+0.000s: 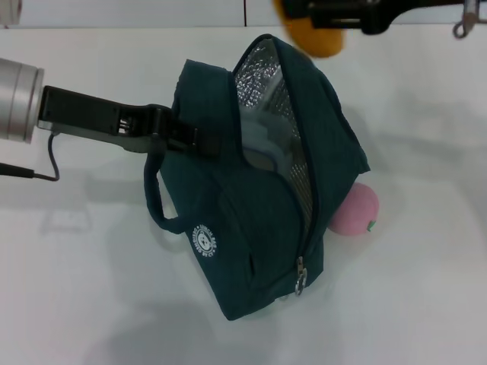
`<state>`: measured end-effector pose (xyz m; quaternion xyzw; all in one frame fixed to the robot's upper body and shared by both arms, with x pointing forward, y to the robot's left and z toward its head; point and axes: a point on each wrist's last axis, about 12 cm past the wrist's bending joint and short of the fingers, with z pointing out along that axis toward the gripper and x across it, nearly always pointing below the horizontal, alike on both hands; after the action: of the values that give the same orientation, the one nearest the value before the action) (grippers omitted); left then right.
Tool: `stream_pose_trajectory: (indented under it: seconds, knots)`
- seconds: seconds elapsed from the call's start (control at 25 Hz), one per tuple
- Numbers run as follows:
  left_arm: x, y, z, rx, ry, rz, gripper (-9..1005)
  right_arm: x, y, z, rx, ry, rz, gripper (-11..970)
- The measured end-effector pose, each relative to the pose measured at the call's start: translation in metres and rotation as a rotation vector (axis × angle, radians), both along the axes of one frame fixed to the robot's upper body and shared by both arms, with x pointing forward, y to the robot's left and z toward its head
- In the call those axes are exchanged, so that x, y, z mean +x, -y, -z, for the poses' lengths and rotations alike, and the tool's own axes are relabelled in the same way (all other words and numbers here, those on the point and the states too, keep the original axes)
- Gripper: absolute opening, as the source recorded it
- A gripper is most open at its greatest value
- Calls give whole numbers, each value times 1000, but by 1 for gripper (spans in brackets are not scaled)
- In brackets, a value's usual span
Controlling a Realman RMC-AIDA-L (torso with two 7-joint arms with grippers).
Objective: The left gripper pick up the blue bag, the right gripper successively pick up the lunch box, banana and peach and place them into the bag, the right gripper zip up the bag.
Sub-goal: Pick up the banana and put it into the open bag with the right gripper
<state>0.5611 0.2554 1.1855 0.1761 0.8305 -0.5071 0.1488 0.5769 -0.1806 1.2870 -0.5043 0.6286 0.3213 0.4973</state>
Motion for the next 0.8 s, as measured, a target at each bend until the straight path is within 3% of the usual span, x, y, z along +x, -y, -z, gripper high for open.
stream_pose_trajectory:
  seconds: [0.16,0.36,0.64,0.8]
  knots:
    - [0,2,0,-10,-2,2,41,-12,3,14,172,-63,-108,451]
    - [0,2,0,-15,-4,-2,42,-8,10,48,311,-211,-139,456]
    - [0,3,-1,-18,-4,-2,42,-12,20,95,406,-370,-159,464]
    - [0,3,0,-19,-6,-2,42,-15,22,107,425,-401,-157,468]
